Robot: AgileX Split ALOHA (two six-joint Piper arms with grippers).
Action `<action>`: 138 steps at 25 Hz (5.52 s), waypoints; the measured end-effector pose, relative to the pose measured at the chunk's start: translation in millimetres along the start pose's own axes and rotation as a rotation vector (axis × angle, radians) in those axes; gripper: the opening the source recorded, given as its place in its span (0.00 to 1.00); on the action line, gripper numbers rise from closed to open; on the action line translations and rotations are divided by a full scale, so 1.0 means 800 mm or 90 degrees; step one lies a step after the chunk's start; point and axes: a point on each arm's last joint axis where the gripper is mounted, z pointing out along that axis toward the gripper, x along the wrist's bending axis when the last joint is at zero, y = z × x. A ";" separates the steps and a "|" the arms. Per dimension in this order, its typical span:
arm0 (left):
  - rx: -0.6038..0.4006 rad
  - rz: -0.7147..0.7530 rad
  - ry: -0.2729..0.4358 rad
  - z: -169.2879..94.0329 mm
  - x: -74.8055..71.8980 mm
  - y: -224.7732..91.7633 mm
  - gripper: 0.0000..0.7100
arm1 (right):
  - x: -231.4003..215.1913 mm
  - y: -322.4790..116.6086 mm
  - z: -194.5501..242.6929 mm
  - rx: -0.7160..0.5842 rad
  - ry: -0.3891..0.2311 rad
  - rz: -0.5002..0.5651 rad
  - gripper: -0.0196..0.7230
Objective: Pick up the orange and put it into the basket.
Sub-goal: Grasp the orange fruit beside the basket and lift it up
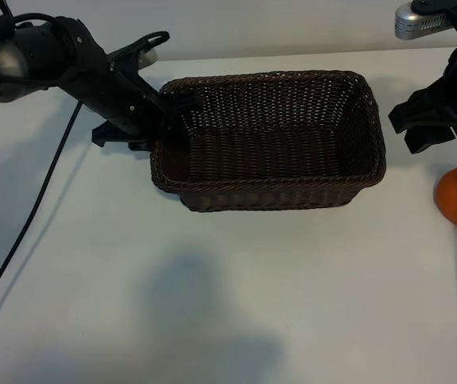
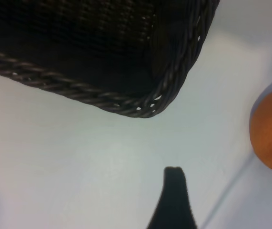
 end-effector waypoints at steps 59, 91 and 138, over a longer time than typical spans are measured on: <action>-0.488 0.184 0.157 -0.502 -0.001 -0.250 0.84 | 0.000 -0.001 0.000 0.004 0.000 -0.001 0.76; -0.432 0.197 0.210 -0.305 0.082 -0.429 0.84 | 0.000 -0.001 0.000 0.003 0.000 0.000 0.76; -0.495 0.159 0.248 -0.287 0.106 -0.473 0.84 | -0.011 0.014 0.014 -0.045 -0.058 0.015 0.76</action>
